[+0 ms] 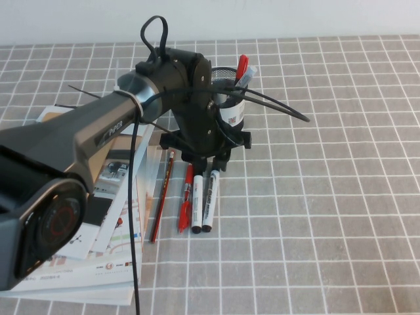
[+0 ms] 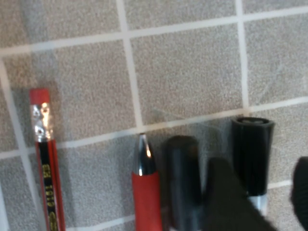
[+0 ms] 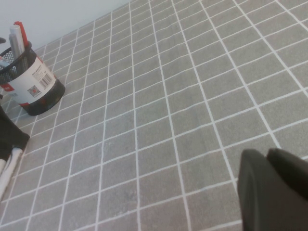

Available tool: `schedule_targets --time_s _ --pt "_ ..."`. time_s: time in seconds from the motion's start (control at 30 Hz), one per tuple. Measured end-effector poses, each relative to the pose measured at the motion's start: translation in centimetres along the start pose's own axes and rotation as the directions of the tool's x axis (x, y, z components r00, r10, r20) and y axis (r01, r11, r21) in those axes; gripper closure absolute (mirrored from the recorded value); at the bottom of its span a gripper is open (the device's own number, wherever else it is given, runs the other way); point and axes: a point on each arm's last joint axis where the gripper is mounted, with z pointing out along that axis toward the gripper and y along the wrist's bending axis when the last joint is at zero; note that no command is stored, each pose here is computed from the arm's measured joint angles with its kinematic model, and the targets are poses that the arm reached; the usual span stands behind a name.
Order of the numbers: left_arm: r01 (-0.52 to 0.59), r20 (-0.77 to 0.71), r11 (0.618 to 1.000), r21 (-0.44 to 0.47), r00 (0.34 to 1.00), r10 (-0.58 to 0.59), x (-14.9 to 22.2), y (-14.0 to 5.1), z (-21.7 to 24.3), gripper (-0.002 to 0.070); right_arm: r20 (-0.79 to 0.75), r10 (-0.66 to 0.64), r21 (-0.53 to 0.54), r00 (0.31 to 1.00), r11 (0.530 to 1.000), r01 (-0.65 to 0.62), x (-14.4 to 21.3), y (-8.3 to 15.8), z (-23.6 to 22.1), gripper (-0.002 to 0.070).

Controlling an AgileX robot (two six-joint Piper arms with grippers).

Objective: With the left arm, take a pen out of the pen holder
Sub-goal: 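Take a marker out of the pen holder and lay it on the table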

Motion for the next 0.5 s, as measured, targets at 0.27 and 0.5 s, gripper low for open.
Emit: schedule_targets --time_s 0.27,0.5 --pt "0.021 -0.001 1.000 -0.002 1.000 -0.021 0.0 0.0 0.1 0.0323 0.000 0.000 0.000 1.000 1.000 0.000 0.0 0.0 0.0 0.0689" --pt "-0.037 0.052 0.999 -0.009 0.998 0.038 -0.3 0.0 -1.8 0.0321 0.000 0.000 0.000 1.000 1.000 0.000 0.0 0.0 0.0 0.0689"
